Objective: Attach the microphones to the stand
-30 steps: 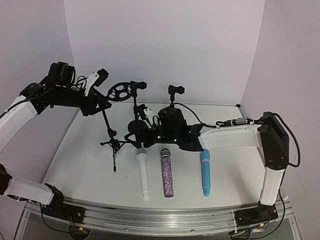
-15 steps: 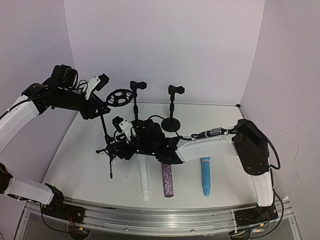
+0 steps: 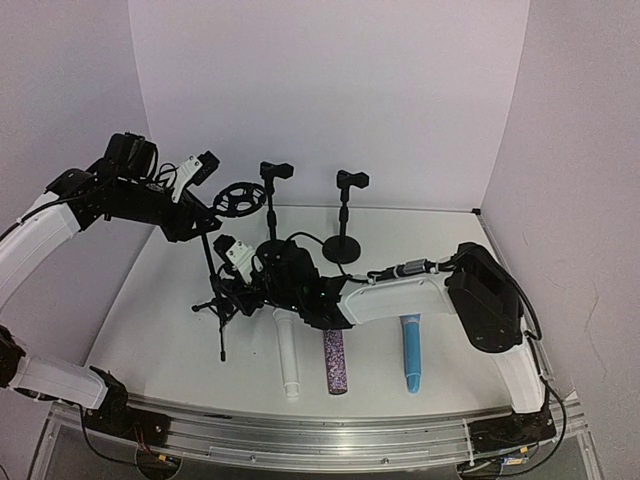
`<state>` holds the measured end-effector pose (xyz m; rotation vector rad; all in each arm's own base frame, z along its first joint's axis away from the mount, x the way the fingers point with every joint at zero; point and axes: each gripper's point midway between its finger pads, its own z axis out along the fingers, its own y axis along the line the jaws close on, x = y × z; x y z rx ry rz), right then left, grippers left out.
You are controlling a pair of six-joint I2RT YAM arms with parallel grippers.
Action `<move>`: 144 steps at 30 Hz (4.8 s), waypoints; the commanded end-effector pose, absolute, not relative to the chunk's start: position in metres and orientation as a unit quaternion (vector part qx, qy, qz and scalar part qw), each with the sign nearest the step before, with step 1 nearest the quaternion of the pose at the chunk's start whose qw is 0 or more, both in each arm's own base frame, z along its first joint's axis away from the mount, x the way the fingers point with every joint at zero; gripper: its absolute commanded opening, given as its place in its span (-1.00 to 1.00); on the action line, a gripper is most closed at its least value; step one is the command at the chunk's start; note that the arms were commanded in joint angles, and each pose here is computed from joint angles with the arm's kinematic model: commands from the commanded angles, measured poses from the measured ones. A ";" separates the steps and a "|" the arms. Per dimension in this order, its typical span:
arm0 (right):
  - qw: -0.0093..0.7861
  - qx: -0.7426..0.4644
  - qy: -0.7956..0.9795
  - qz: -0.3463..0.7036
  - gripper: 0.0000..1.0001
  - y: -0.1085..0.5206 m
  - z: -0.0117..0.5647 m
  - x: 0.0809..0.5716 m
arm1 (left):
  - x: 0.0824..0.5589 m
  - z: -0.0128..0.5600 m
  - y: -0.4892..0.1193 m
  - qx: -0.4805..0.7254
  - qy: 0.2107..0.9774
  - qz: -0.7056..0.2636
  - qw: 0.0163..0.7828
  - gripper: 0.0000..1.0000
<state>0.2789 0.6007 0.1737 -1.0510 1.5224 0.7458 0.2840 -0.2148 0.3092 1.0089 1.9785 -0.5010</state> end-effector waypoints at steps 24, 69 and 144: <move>0.568 -0.449 0.627 0.288 -0.27 0.604 0.173 0.285 | 0.288 0.339 -0.221 0.407 0.755 -0.209 0.469 -1.00; 0.349 -0.115 0.761 0.535 -1.00 0.596 0.182 0.283 | 0.286 0.334 -0.225 0.430 0.739 -0.209 0.474 -1.00; 0.622 -0.547 0.552 0.095 -0.30 0.598 0.166 0.280 | 0.283 0.342 -0.228 0.416 0.748 -0.233 0.461 -1.00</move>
